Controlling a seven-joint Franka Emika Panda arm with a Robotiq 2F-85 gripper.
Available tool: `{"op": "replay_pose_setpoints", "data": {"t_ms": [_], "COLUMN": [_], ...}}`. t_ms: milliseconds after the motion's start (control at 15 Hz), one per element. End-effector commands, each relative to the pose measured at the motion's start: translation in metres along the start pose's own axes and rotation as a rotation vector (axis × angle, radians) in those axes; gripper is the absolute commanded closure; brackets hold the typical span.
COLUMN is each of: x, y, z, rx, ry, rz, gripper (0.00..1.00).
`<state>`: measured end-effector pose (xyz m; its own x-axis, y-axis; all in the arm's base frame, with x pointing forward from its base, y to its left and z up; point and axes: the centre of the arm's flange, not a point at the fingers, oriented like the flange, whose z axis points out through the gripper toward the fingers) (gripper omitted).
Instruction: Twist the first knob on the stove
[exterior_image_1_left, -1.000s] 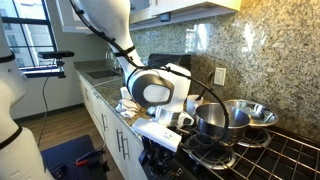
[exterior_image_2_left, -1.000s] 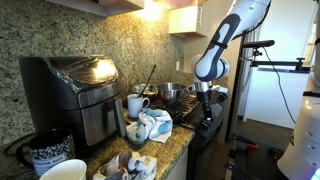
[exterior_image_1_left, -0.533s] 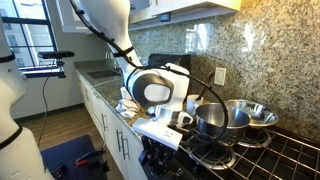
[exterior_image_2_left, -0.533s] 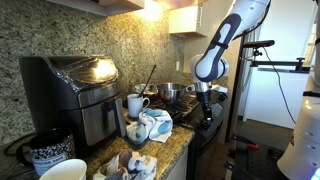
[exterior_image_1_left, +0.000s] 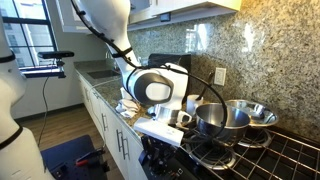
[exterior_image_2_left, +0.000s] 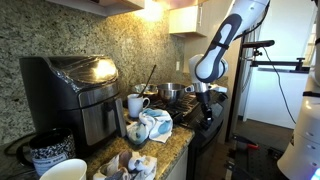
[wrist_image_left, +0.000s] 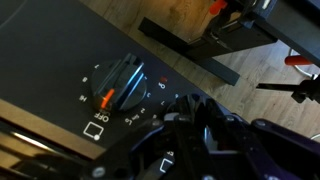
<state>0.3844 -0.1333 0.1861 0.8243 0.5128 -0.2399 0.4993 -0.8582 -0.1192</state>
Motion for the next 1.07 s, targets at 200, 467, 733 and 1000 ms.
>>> {"op": "replay_pose_setpoints", "data": {"t_ms": [200, 467, 733, 1000], "x": [0.0222, 0.0246, 0.0269, 0.0298], "y": [-0.0147, -0.0164, -0.0158, -0.0156], "z": [0.0505, 0.051, 0.0512, 0.0511], "rx": [0.021, 0.004, -0.007, -0.009], "ry": [-0.084, -0.105, -0.135, -0.161], "rz": [-0.105, -0.136, -0.183, -0.214], "gripper": [0.92, 0.92, 0.92, 0.92]}}
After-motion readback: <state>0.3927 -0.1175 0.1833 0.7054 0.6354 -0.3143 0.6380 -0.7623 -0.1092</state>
